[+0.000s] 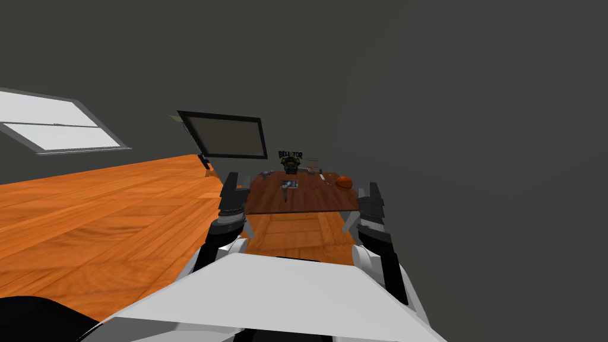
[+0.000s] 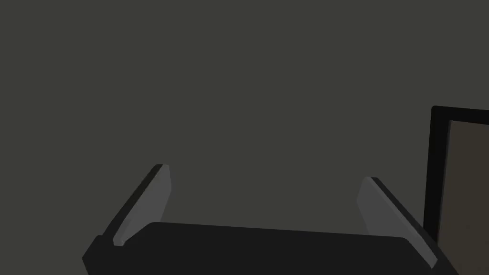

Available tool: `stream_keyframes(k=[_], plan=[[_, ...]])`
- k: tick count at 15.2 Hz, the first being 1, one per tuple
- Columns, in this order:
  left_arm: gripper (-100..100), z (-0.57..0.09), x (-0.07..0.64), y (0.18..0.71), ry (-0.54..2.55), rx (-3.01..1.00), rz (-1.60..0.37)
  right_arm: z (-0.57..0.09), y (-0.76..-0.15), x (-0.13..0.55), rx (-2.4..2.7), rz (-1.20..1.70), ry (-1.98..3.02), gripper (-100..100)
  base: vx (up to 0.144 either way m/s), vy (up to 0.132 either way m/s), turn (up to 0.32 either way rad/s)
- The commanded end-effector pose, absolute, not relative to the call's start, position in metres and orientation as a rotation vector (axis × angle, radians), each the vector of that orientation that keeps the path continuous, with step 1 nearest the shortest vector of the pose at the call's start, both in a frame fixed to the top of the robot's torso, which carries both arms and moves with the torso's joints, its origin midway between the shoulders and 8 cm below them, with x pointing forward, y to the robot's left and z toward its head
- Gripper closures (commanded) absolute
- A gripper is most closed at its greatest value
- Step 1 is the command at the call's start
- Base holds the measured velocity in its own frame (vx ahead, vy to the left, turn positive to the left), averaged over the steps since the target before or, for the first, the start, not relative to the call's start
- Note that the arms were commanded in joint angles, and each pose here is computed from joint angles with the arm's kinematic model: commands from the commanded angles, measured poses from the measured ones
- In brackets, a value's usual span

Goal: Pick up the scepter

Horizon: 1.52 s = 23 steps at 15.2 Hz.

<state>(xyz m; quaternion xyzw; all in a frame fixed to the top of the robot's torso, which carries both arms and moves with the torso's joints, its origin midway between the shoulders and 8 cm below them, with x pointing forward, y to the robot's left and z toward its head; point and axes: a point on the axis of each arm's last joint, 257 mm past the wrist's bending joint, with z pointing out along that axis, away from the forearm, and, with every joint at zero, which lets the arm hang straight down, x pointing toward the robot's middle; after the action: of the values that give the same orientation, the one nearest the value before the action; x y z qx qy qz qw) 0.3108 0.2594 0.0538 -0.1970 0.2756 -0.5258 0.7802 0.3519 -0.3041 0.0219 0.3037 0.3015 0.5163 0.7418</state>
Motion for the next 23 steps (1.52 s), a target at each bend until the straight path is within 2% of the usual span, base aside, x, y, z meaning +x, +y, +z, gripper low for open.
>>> stream_keyframes(k=[1, 23], plan=[[-100, 0.050, 0.314, 0.255, 0.627, -0.401, -1.135, 0.022, -0.304, 0.352, 0.666, 1.132, 0.661, 0, 0.003, 0.001, -0.015], [-100, -0.079, 0.384, 0.243, 0.984, -0.207, -0.913, 0.022, -0.304, 0.352, 0.666, 1.132, 0.661, 0, 0.023, 0.015, -0.054]])
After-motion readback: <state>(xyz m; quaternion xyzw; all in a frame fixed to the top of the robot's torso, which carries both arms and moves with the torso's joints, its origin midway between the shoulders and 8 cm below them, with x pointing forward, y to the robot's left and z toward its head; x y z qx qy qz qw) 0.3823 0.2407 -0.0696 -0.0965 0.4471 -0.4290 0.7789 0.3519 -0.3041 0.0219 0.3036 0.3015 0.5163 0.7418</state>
